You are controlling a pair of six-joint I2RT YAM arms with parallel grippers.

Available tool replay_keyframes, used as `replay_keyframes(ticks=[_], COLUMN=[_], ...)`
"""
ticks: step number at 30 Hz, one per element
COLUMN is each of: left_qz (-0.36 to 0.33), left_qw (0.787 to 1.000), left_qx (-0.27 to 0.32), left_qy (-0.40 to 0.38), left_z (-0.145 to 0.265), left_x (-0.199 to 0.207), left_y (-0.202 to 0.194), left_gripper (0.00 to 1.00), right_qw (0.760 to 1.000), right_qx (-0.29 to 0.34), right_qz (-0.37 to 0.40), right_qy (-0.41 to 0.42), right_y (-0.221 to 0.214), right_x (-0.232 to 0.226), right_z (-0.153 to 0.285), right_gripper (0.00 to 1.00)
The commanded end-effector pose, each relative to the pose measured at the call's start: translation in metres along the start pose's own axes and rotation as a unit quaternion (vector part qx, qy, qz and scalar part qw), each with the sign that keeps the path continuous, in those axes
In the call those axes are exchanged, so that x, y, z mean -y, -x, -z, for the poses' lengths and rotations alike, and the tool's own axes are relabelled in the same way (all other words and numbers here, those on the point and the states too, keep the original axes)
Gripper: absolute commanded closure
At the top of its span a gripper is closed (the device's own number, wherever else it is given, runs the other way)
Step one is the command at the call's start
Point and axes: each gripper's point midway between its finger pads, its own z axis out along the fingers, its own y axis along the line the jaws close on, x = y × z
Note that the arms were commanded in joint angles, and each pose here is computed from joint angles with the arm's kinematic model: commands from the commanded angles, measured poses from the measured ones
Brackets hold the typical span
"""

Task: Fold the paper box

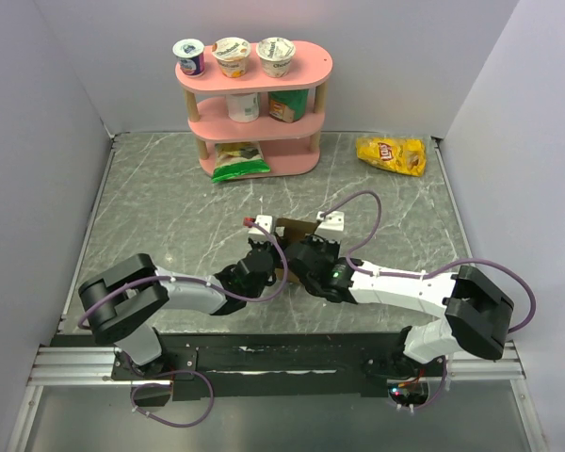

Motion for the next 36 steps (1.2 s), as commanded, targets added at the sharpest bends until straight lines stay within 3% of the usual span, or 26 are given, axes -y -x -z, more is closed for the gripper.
replay_keyframes(ticks=[1, 20, 30, 36], left_qz=[-0.013, -0.147, -0.135, -0.123], left_qw=[0.989, 0.982, 0.986, 0.987], left_qx=[-0.097, -0.085, -0.084, -0.088], left_qy=[-0.107, -0.08, -0.06, -0.049], left_z=[0.025, 0.052, 0.052, 0.049], left_x=[0.034, -0.005, -0.004, -0.002], left_y=[-0.062, -0.081, -0.083, -0.082], left_gripper=[0.99, 0.99, 0.99, 0.99], right_qw=[0.997, 0.997, 0.996, 0.996], right_qx=[-0.07, -0.072, -0.082, -0.088], right_qz=[0.007, -0.001, -0.027, 0.0], right_qy=[0.033, -0.004, 0.013, 0.009], right_y=[-0.045, -0.029, -0.024, -0.06], right_x=[-0.008, -0.013, -0.023, -0.003], right_z=[0.007, -0.001, 0.003, -0.002], right_gripper=[1.0, 1.0, 1.0, 1.0])
